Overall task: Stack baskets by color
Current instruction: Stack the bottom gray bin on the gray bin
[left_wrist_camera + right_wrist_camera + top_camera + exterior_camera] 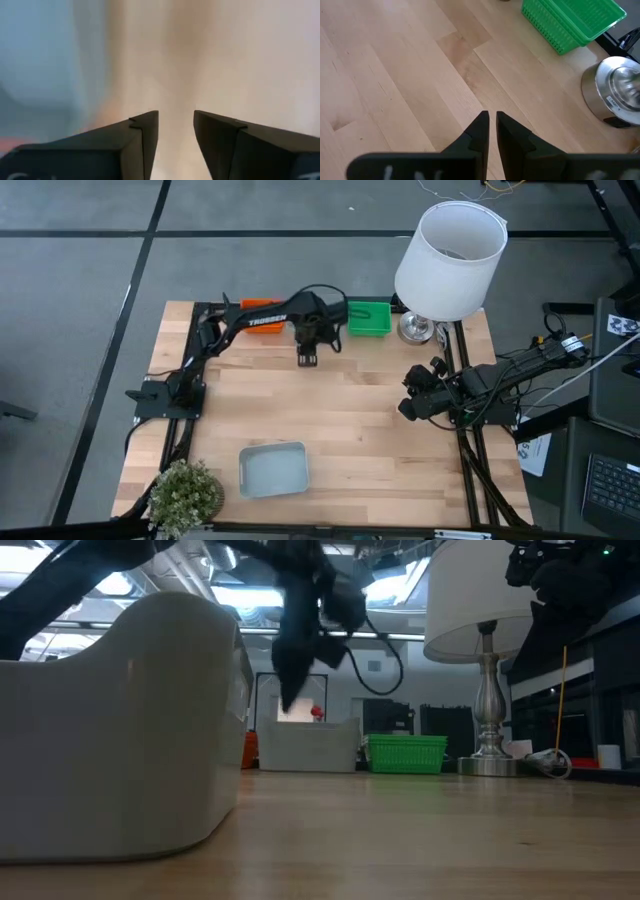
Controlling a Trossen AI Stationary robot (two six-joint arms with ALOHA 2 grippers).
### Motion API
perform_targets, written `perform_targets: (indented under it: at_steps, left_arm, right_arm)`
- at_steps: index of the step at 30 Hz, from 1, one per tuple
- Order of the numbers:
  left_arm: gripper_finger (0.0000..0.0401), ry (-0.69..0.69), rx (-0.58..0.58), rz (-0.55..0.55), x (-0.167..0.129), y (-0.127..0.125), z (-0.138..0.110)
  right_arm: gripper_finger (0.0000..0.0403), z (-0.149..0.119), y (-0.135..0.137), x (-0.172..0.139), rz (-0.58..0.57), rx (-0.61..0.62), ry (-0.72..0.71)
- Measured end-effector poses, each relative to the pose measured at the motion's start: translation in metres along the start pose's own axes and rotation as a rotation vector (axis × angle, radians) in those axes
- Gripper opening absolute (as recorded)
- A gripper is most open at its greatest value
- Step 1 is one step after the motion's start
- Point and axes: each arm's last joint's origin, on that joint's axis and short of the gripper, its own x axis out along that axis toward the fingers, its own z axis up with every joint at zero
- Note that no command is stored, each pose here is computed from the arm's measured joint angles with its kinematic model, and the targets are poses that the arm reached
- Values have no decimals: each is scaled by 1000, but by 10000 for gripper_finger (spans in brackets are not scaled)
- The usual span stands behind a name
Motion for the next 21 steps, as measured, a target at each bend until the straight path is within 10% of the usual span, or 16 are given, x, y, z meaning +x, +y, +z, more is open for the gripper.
perform_targets:
  at_steps: [10, 21]
  left_arm:
    - [116, 120, -5, -315, -42, -111, -24]
    - [116, -25, 39, -190, -50, -208, -91]
  right_arm:
    - [37, 0, 0, 0, 0, 1, 0]
    - [37, 0, 2, 2, -2, -2, 1]
